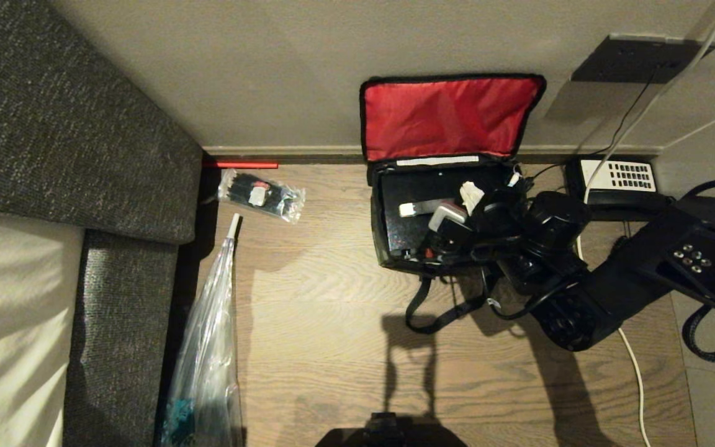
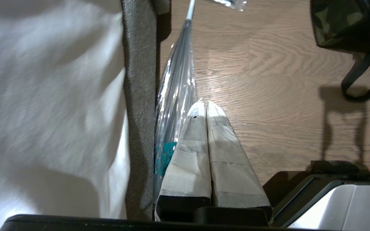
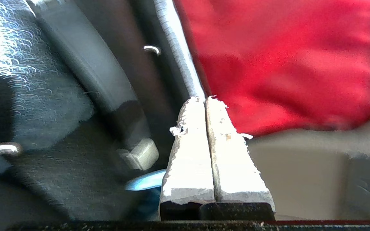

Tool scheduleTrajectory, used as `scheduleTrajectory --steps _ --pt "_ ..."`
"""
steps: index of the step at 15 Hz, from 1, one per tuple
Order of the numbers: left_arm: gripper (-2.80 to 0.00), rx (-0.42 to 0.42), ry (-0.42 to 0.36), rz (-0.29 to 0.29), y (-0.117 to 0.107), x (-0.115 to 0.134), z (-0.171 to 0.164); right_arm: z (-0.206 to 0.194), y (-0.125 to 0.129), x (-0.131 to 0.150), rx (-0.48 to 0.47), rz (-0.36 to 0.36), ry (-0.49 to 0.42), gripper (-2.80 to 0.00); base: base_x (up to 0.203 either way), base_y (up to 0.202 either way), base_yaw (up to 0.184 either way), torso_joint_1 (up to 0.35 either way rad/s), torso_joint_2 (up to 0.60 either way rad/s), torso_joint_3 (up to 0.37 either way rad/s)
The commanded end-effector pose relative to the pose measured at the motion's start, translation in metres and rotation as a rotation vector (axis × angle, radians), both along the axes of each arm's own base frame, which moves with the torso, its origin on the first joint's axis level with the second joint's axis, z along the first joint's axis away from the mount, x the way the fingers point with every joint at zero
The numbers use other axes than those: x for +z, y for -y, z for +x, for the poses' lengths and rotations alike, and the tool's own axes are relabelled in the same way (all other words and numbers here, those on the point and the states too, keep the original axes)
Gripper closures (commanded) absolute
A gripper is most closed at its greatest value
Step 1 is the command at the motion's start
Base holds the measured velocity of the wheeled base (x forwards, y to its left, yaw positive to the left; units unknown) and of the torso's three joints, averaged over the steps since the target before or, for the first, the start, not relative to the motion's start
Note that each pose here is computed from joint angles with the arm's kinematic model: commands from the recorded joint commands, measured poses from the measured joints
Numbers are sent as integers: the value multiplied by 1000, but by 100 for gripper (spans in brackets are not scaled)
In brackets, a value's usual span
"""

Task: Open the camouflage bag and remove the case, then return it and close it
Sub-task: Grip the handle

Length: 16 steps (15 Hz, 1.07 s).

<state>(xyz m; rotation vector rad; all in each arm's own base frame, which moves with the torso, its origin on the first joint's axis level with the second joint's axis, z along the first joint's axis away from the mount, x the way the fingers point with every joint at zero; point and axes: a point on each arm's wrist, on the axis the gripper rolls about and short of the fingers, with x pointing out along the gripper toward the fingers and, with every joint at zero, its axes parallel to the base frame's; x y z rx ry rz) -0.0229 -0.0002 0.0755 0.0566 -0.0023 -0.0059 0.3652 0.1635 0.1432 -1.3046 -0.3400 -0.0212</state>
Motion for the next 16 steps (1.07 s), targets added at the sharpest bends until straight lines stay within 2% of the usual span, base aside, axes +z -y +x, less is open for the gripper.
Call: scheduleTrajectory --steps 1,9,12,14,16 --pt "0 0 -4 0 0 0 0 -6 1 7 -2 1 13 0 0 0 0 0 0 0" --pt "0 0 -4 0 0 0 0 -8 0 -17 0 -35 -67 0 0 0 0 0 0 0" --pt "0 0 -4 0 0 0 0 -14 -2 -11 17 4 -75 0 0 0 0 0 0 0" --pt "0 0 -4 0 0 0 0 -20 -7 -7 34 72 -91 0 0 0 0 0 0 0" --pt "0 0 -4 0 0 0 0 -28 -11 -1 4 90 -108 0 0 0 0 0 0 0"
